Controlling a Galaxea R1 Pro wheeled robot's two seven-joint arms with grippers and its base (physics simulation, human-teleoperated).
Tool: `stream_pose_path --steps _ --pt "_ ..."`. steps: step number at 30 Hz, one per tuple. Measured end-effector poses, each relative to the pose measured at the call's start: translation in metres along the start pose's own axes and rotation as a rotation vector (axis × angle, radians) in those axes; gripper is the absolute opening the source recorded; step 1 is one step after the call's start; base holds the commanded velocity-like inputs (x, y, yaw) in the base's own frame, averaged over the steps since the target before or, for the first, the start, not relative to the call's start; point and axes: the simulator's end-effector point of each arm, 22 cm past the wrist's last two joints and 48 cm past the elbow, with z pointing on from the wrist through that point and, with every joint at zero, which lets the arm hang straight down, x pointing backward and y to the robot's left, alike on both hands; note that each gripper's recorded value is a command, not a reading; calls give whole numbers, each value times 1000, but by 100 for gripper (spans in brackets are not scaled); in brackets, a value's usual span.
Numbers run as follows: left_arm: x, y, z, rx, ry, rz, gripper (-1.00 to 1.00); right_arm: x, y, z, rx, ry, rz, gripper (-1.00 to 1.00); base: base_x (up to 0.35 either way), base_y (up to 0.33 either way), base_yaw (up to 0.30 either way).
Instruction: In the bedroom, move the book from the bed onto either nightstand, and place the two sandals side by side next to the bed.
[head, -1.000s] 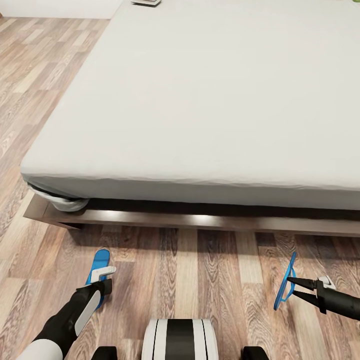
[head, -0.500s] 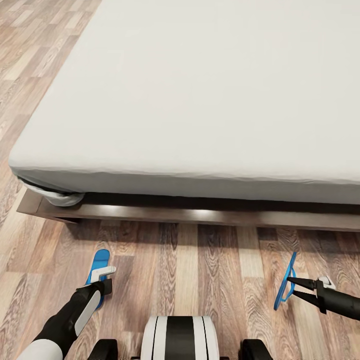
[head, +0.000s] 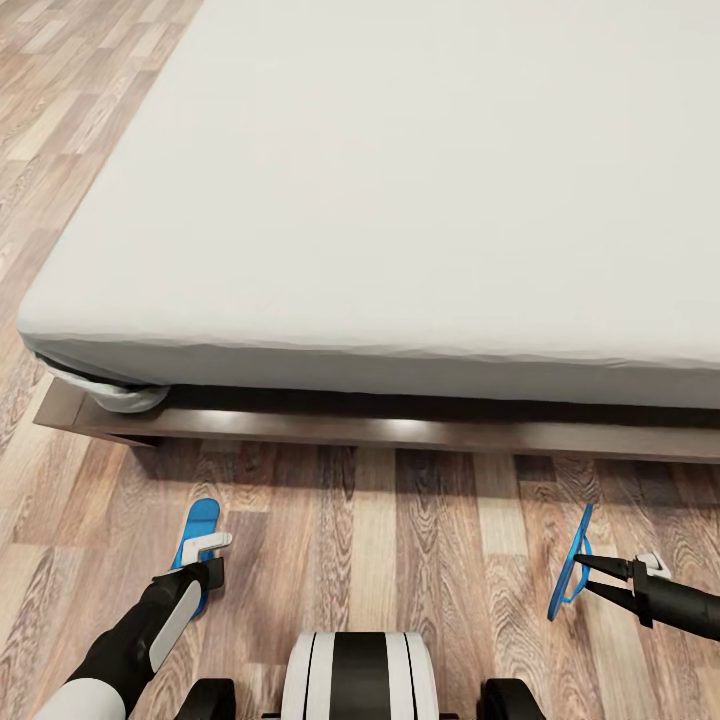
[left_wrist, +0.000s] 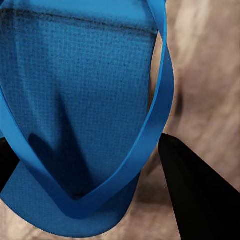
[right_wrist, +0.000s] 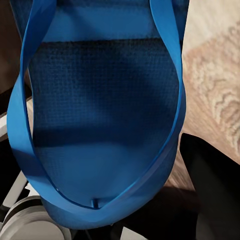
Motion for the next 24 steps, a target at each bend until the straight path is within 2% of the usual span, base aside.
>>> stream_pose_path --steps 24 --pt "4 0 3 -1 9 2 -100 1 -4 1 5 4 6 -100 0 0 0"
